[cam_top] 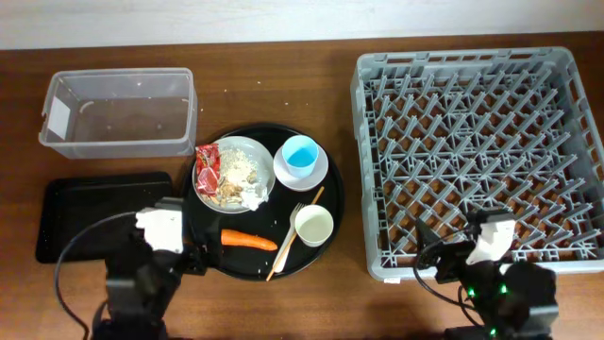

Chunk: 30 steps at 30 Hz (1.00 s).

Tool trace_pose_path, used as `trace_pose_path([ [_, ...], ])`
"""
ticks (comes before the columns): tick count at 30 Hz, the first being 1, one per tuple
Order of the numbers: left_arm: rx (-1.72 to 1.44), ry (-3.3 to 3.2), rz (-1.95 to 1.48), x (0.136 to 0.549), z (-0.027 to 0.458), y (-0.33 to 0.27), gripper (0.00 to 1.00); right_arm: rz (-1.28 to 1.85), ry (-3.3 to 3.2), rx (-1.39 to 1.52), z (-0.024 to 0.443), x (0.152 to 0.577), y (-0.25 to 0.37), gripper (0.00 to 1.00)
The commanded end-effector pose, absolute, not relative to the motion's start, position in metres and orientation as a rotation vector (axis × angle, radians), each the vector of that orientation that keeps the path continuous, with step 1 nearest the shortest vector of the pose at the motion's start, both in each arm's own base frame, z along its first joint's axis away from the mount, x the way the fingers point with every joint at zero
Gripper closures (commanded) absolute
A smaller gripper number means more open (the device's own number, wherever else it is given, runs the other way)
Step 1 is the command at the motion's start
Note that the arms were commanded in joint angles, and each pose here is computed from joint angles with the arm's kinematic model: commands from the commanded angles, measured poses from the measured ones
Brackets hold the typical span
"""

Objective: Sort waste into correct bins and load items into the dishwasher rack
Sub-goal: 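Grasp the red wrapper with the left gripper and drop it in the clear bin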

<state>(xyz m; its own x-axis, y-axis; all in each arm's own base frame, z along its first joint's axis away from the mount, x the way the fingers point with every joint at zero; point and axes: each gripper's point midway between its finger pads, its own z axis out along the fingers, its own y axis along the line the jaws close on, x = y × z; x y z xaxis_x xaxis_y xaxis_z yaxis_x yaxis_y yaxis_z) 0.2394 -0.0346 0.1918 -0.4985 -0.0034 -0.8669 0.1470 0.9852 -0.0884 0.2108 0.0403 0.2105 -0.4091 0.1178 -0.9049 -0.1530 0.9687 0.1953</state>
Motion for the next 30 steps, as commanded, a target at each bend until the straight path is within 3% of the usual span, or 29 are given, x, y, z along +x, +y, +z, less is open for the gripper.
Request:
trace_pose_path([
  [1,0.092,2.236,-0.204,0.259,0.209,-0.038,0.01,0.309,2.114,-0.008,0.219,0.219,0.042,0.01],
  [5,0.092,2.479,-0.204,0.287,0.21,-0.04,0.01,0.29,2.489,-0.014,0.203,0.226,0.043,0.01],
  [8,0.043,2.599,-0.21,0.312,0.172,-0.038,0.01,0.144,2.687,0.05,0.171,0.224,0.024,0.01],
  [11,-0.345,2.665,-0.255,0.349,0.122,-0.014,0.03,0.1,2.71,0.061,0.166,0.223,0.018,0.01],
  [15,-0.438,2.809,-0.256,0.362,0.05,-0.014,0.3,0.1,2.71,0.061,0.166,0.223,0.018,0.01],
  [18,-0.437,2.809,-0.256,0.369,0.038,-0.014,0.36,0.1,2.711,0.061,0.166,0.223,0.018,0.01],
  [20,-0.436,2.802,-0.257,0.371,0.038,-0.014,0.62,0.1,2.711,0.061,0.166,0.223,0.018,0.01],
  [22,-0.442,2.807,-0.258,0.369,0.037,-0.014,0.81,0.1,2.711,0.061,0.166,0.223,0.018,0.01],
  [25,-0.442,2.804,-0.259,0.37,0.039,-0.014,0.99,0.1,2.711,0.061,0.166,0.223,0.018,0.01],
  [30,-0.385,2.648,-0.283,0.385,0.123,-0.015,0.99,0.101,2.711,0.061,0.166,0.223,0.019,0.01],
])
